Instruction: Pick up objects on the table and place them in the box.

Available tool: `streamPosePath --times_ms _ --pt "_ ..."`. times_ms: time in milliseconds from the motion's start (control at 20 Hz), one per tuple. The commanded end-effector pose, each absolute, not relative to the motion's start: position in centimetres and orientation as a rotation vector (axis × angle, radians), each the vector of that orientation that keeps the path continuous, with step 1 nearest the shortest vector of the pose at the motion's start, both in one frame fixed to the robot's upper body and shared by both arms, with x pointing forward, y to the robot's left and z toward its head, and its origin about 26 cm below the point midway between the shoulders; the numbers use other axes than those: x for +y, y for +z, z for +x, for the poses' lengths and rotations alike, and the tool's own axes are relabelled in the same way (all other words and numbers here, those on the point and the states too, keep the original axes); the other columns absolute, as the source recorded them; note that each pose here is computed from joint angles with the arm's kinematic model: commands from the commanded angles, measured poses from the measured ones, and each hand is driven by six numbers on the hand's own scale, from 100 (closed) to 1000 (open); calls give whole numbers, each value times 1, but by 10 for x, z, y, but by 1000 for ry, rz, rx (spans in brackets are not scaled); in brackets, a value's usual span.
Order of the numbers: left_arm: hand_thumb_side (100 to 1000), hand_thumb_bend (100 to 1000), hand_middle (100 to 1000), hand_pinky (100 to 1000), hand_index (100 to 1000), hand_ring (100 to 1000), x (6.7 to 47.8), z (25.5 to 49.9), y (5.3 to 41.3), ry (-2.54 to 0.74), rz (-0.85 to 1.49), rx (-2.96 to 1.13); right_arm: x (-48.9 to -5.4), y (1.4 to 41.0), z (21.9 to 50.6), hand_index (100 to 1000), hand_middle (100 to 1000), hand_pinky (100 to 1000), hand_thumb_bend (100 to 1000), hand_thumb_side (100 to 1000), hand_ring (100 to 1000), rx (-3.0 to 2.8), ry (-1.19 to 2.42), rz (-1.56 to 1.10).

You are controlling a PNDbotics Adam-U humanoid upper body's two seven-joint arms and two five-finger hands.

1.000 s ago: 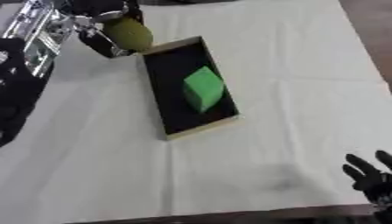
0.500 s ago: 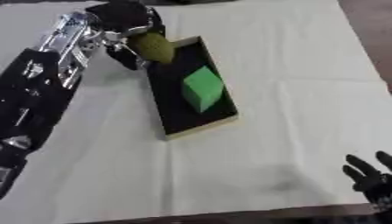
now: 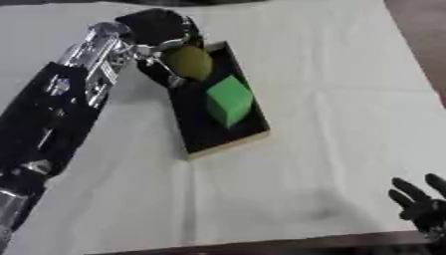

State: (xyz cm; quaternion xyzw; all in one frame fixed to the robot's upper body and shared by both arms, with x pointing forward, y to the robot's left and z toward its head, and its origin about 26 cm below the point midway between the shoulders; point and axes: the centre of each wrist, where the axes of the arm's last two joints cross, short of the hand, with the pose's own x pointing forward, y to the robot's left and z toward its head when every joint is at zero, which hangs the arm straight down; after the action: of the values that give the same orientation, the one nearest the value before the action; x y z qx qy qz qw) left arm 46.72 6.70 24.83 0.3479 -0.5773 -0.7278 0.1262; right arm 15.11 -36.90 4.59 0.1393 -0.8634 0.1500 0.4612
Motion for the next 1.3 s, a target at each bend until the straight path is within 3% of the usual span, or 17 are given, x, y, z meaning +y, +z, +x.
streamPosePath --times_ms 50,100,250,300,350,450,500,900,1300 --pt "255 472 764 801 907 845 63 466 254 -2160 1067 -1625 -369 50 151 1000 609 1000 100 470 1000 -2347 867 349" --pt "260 537 796 843 928 881 62 467 253 -2180 1072 -1595 -369 50 151 1000 609 1000 100 470 1000 -2346 866 349" --pt "233 605 844 891 958 929 62 468 250 -2238 1089 -1504 -369 49 150 1000 608 1000 100 470 1000 -2345 865 347" --pt "299 610 854 904 966 939 62 468 250 -2250 1093 -1482 -368 49 150 1000 608 1000 100 470 1000 -2345 865 348" --pt "441 615 871 925 979 956 62 468 249 -2260 1093 -1467 -368 49 150 1000 608 1000 100 470 1000 -2344 866 348" --pt "578 614 895 948 995 975 61 468 249 -2279 1084 -1445 -368 49 150 1000 608 1000 100 470 1000 -2343 868 348" --pt "593 614 902 953 998 978 61 468 249 -2287 1079 -1439 -368 49 150 1000 608 1000 100 470 1000 -2343 868 348" --pt "451 483 896 946 997 969 61 461 267 -2226 1067 -1571 -368 48 149 1000 607 1000 100 476 1000 -2339 867 344" --pt "255 471 886 931 989 958 61 440 307 -2106 1046 -1813 -368 48 149 1000 606 1000 100 470 1000 -2339 865 344"
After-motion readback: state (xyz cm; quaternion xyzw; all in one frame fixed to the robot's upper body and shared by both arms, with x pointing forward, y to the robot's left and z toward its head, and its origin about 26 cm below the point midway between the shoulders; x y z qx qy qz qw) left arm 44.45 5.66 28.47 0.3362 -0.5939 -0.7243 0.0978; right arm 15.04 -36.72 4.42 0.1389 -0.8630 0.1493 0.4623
